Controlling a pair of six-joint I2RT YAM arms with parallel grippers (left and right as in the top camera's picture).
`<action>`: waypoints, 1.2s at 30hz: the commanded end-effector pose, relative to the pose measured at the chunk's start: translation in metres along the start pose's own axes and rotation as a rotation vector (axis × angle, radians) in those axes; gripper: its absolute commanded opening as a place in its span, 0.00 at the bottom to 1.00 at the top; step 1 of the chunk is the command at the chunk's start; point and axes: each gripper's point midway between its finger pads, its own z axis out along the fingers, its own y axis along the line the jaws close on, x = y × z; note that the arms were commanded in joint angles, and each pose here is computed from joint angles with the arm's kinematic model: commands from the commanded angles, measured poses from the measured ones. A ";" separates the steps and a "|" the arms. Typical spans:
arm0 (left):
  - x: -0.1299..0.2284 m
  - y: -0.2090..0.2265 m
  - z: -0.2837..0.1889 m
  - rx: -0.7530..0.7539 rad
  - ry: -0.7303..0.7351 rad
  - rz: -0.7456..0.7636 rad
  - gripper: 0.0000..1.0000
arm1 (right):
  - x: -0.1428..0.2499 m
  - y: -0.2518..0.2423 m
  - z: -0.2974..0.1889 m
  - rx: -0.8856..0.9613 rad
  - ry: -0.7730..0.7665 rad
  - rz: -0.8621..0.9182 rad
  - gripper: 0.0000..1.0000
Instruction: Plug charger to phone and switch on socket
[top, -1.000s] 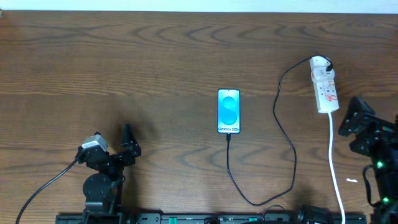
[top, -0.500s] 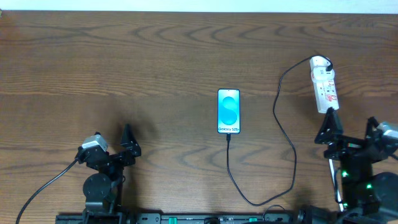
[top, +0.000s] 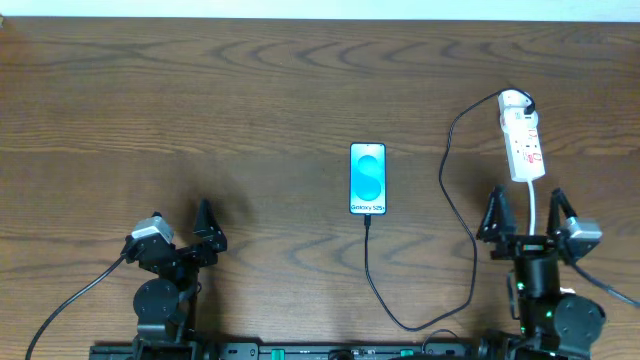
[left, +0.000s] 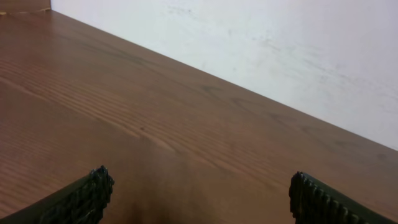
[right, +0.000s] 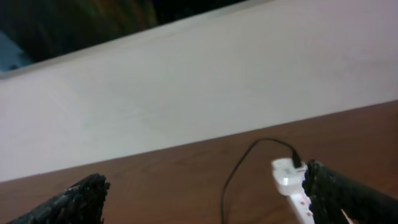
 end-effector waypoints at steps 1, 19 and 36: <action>0.002 0.000 0.001 0.003 0.005 -0.005 0.93 | 0.011 0.007 -0.004 -0.044 -0.019 0.010 0.99; 0.002 0.000 0.001 0.003 0.005 -0.005 0.93 | 0.055 -0.001 0.001 -0.035 0.048 0.029 0.99; 0.002 0.000 0.001 0.003 0.005 -0.005 0.93 | 0.081 -0.022 -0.002 0.076 0.147 0.038 0.99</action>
